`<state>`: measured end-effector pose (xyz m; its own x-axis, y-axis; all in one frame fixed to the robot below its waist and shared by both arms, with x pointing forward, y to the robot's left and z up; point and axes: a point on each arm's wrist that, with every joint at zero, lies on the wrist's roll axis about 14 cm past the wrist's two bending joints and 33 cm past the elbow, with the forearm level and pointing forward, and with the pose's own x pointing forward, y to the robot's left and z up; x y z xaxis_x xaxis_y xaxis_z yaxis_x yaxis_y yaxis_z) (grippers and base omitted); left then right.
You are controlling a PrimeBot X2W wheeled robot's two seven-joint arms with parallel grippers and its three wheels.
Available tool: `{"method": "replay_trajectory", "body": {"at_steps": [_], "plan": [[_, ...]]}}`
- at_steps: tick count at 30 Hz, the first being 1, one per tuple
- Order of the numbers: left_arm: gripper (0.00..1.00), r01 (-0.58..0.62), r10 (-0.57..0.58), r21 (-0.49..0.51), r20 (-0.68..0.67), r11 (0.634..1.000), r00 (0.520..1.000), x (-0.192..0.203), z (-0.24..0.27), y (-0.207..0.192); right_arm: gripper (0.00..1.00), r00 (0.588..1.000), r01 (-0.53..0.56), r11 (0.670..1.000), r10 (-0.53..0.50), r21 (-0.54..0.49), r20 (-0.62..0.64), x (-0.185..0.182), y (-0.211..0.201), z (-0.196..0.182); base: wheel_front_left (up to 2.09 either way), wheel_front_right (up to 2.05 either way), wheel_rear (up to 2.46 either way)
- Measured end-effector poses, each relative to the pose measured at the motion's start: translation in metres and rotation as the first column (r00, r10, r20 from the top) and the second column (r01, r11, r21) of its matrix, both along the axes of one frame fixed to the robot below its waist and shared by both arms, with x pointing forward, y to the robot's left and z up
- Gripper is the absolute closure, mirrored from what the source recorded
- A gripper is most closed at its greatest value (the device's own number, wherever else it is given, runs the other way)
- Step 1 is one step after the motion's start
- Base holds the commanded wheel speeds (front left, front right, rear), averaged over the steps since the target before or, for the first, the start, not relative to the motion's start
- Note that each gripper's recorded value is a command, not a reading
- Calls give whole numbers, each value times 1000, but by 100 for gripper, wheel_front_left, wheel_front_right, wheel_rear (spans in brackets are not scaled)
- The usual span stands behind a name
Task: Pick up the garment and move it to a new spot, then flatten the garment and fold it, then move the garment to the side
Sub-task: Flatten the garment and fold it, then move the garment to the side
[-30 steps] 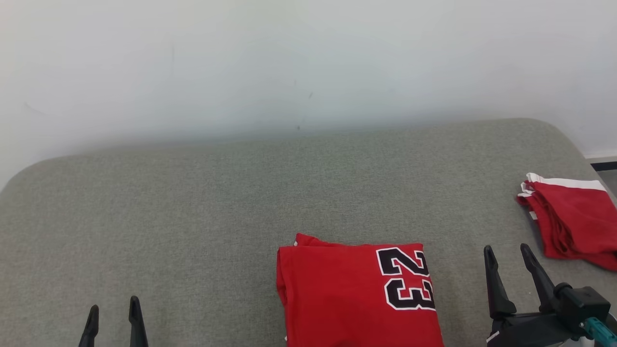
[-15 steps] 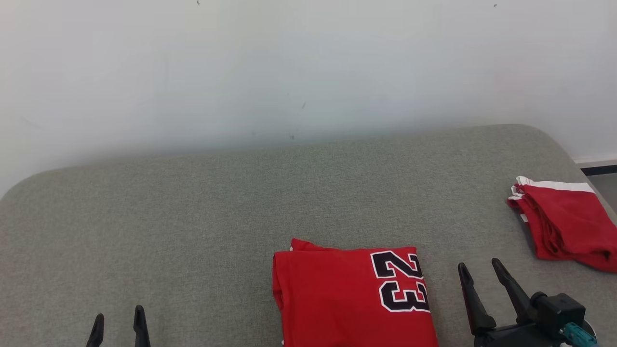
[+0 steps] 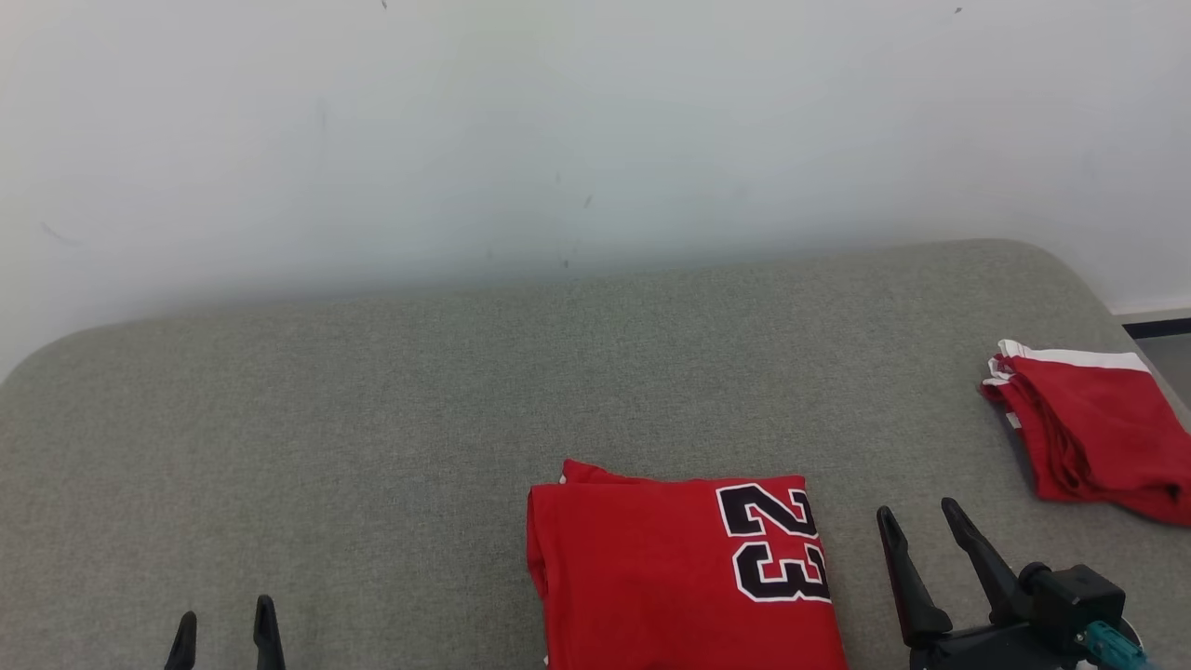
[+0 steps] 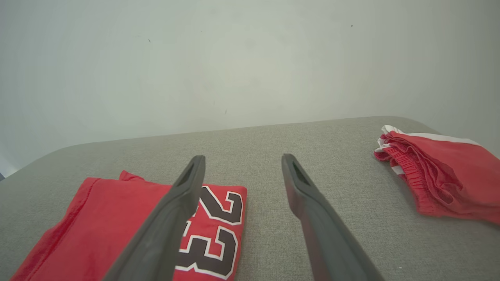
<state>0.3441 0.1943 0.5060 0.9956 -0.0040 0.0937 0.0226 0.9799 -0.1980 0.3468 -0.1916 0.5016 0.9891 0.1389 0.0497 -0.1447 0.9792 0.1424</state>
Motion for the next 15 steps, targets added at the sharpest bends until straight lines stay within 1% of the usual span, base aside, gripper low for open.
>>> {"method": "replay_trajectory", "body": {"at_steps": [9, 12, 15], "plan": [[0, 4, -4, -4, -25, 1000, 1000, 0, -8, -2, 0, 1000, -2, 1000, 2, 12, -3, 3, 3, 0, 0, 0, 0], [0, 5, -6, -5, -31, 1000, 999, 0, -10, -2, 0, 998, 22, 999, -20, 31, -66, 7, -4, -10, 0, 0, 0], [0, 4, -5, -5, -35, 1000, 999, 1, -11, -2, 0, 987, 15, 999, -7, 47, -162, 14, -3, -19, 0, 0, 0]]}}
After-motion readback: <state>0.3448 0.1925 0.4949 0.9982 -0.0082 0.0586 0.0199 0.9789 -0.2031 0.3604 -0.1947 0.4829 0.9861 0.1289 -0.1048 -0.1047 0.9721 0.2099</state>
